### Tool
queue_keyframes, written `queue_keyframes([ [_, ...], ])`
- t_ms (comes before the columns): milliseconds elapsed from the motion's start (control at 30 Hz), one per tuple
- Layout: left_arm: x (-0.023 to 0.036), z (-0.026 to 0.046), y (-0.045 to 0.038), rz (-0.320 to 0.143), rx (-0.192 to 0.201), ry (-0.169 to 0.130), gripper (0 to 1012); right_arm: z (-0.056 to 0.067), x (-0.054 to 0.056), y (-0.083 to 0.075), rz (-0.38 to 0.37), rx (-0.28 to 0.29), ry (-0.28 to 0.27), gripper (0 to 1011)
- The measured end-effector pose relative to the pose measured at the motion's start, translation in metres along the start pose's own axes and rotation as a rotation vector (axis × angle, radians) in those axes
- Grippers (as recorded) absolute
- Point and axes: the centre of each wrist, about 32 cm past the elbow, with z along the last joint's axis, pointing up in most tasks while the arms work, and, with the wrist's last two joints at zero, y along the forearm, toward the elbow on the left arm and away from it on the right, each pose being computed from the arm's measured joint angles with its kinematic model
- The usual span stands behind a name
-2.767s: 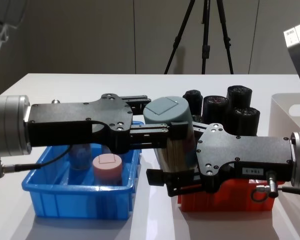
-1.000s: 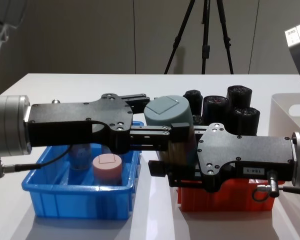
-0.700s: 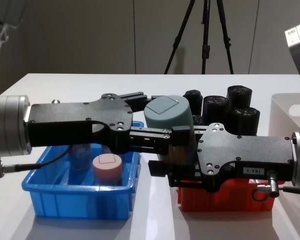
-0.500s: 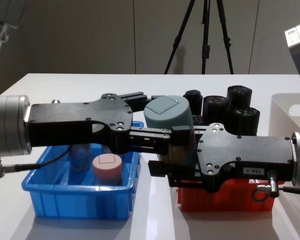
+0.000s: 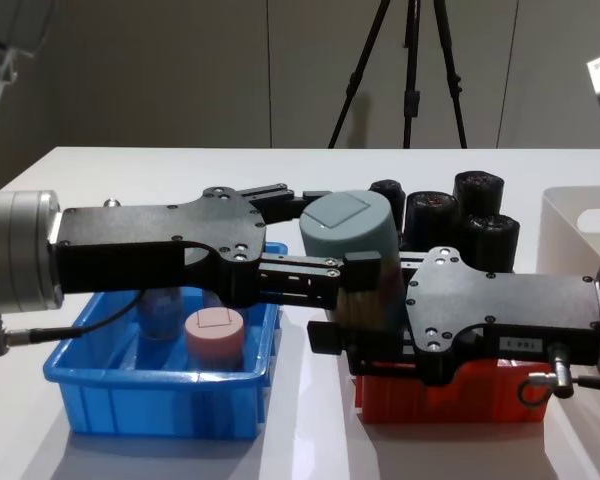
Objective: Pick the cotton swabs from the blue box and place them into the white box.
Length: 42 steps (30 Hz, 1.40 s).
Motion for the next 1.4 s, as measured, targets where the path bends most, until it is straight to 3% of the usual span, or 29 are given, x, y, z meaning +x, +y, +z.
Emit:
queue_keyframes([
  [433,0.0,0.0,0.0,0.0,0.0,0.0,1001,0.001,-0.005,-0.016,-0.016,0.006,0.004,617],
  [1400,0.0,0.0,0.0,0.0,0.0,0.0,1002,0.007,-0.011,-0.064,-0.223,0.008,0.009,617],
])
